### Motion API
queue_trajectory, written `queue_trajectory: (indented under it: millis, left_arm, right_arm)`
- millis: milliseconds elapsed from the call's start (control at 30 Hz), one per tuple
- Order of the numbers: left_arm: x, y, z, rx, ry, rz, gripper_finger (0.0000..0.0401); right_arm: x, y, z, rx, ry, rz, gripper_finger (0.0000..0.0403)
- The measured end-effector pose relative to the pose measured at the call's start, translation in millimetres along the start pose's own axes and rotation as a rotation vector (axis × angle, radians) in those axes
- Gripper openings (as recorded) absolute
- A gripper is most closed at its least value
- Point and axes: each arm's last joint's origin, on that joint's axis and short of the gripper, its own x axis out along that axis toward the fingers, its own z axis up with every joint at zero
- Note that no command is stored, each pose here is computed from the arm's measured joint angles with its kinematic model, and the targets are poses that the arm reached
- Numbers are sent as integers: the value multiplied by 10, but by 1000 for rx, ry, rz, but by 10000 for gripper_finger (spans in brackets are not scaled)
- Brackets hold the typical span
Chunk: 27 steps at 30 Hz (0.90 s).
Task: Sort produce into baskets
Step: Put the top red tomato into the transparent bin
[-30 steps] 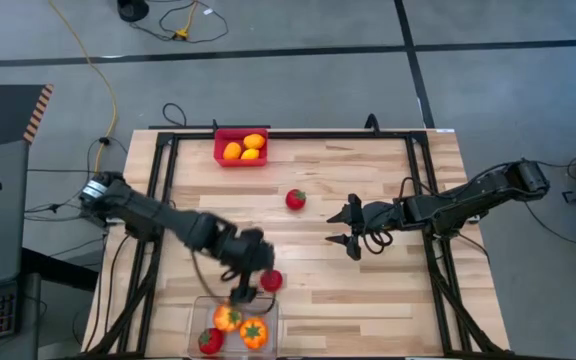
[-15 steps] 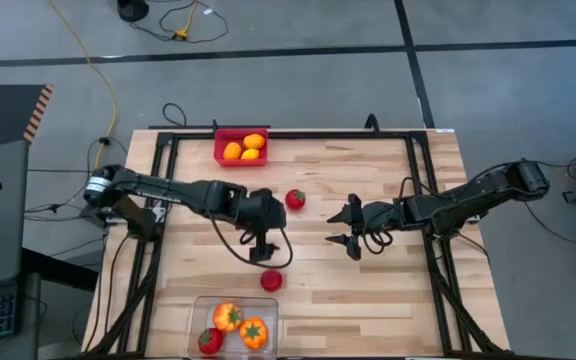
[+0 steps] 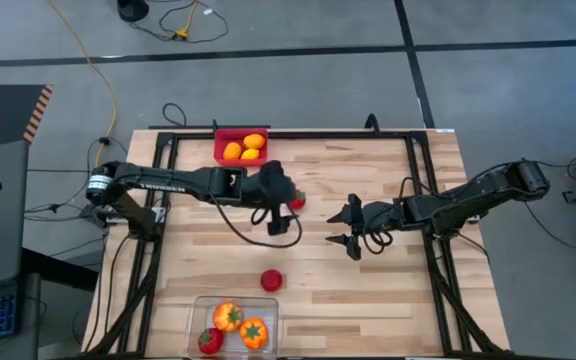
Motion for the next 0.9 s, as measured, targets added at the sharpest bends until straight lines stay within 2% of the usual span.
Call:
queue_trajectory:
  millis: [167, 267, 600, 767, 900]
  left_arm:
    - [39, -4, 106, -34, -109, 6, 399]
    - [204, 43, 106, -95, -116, 34, 399]
    - [969, 501, -280, -366, 118, 79, 399]
    - [1186, 670, -458, -416, 204, 96, 399]
    - [1288, 675, -545, -438, 254, 62, 399]
  right_arm:
    - [0, 0, 0, 0, 0, 0, 286]
    - [0, 0, 0, 0, 0, 0, 286]
    - [0, 0, 0, 0, 0, 0, 286]
    - [0, 0, 0, -1, 0, 0, 286]
    - [0, 0, 0, -8, 0, 0, 286]
